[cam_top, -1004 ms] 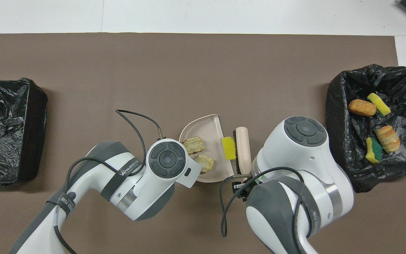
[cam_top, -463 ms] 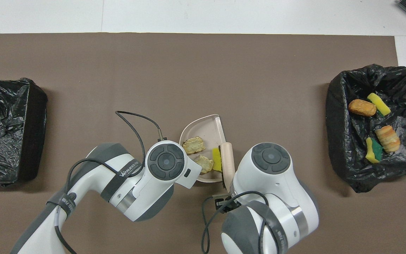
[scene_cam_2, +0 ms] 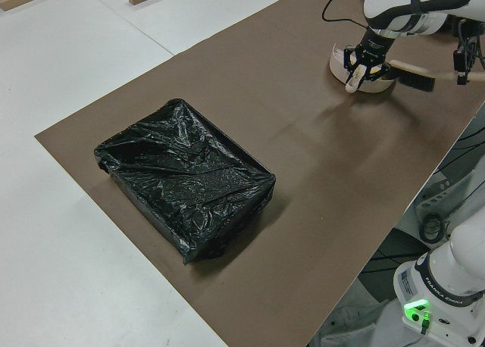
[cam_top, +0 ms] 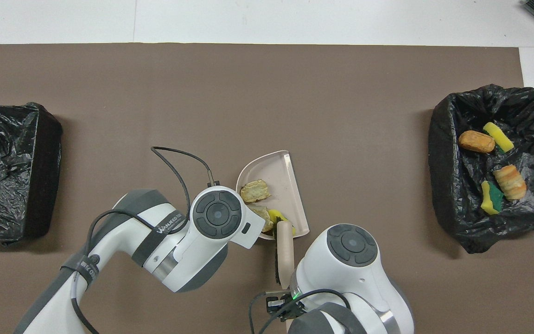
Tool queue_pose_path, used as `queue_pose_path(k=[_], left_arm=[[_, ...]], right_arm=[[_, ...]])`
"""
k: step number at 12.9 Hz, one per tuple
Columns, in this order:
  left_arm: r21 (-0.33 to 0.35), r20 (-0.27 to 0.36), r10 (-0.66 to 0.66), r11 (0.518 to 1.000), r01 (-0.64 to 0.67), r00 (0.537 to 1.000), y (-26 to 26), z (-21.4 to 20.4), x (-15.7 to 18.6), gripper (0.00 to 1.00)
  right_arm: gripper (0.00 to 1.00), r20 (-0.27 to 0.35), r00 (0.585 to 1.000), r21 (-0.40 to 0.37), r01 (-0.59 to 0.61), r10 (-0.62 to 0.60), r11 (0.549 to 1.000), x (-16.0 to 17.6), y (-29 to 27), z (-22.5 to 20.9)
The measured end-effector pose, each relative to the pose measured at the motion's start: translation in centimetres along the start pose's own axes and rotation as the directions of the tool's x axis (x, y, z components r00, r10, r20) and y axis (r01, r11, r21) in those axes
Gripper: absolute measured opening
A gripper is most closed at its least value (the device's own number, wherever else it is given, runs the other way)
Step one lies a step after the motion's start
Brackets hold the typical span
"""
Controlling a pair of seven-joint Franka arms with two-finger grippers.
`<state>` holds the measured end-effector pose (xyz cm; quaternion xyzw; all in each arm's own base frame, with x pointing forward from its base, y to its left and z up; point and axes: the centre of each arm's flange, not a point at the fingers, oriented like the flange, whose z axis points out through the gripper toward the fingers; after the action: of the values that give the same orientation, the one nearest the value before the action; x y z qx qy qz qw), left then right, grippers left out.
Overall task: Sweep and dump trash in bin
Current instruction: 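Sweep the bread and sponge into the dustpan with the right gripper's brush, then carry the dustpan to the bin nearest the left gripper and dump it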
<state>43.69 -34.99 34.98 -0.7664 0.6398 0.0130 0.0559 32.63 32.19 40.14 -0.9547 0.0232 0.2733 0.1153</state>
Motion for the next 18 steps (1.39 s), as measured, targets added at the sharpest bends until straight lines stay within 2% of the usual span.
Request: queue_pose_path(k=[4,8,12,15,18], left_arm=[[0.005,-0.010,-0.002,1.000,0.002,1.000,-0.1,0.1,-0.1,0.32],[0.006,-0.012,-0.003,1.000,0.003,1.000,-0.2,0.1,-0.1,0.32],[0.010,-0.019,-0.030,0.999,0.030,0.999,-1.5,0.2,-1.1,0.32],[0.017,-0.026,-0.032,0.999,0.032,0.999,-4.0,0.3,-3.0,0.32],[0.029,-0.033,-0.015,0.999,0.016,0.999,-6.8,-0.3,-5.2,0.32]], right_arm=[[0.26,0.015,1.000,0.009,-0.027,0.027,1.000,-3.8,-0.8,-3.1],[0.26,-0.007,1.000,-0.002,0.009,-0.009,1.000,-4.1,-0.7,-3.7],[0.26,-0.110,0.992,-0.161,-0.076,0.059,0.984,-5.7,-1.5,-2.4],[0.26,-0.166,0.980,-0.146,-0.135,0.110,0.980,-6.6,-2.1,-2.1],[0.26,-0.212,0.971,-0.107,-0.135,0.110,0.985,-5.9,-2.3,-1.3]])
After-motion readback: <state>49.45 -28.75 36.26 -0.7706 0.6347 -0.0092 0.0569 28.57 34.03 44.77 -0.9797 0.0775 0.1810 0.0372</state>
